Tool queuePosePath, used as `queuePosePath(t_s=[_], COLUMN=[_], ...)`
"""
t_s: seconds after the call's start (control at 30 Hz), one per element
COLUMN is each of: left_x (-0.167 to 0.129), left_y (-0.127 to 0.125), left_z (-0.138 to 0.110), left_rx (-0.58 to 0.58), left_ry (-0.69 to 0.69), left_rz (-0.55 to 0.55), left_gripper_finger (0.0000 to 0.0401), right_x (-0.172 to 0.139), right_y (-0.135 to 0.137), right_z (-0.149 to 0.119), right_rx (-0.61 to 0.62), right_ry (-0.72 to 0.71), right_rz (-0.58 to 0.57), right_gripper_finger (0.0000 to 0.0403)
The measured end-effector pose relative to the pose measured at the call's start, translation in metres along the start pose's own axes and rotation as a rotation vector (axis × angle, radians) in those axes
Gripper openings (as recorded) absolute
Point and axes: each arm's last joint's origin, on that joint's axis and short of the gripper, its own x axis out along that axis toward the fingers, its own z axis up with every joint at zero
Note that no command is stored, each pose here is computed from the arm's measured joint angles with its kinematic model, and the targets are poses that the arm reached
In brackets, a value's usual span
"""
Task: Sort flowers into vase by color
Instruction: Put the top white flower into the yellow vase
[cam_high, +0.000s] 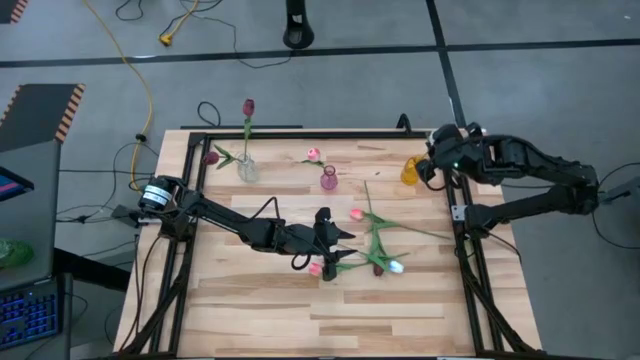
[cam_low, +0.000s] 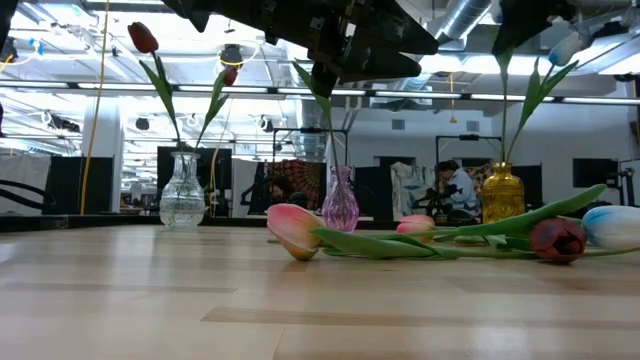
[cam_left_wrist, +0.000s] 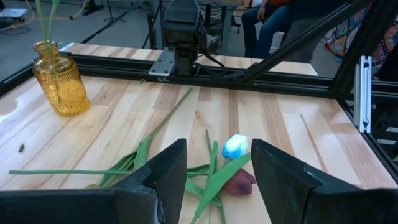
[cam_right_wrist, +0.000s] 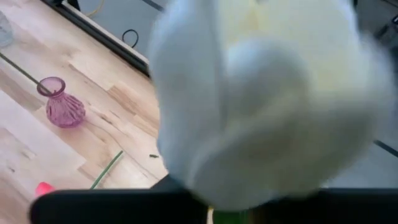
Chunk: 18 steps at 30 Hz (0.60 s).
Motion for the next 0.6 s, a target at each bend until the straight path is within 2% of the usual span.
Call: queuePosePath(t_s=[0.37, 0.6], left_x=[0.0, 0.0], left_y=[0.0, 0.0], left_z=[-0.001, -0.002], left_rx=[0.004, 0.005], left_ry=[0.012, 0.015], left_rz=[0.002, 0.002], left_gripper_finger=[0.0167, 0.0167], right_x=[0.005, -0.004], right_y=[-0.006, -0.012], right_z=[0.002, 0.008], right_rx=[0.029, -0.027], right_ry=[0.013, 0.011], right_rz=[-0.045, -0.007], right_gripper_finger=[0.0221, 0.024])
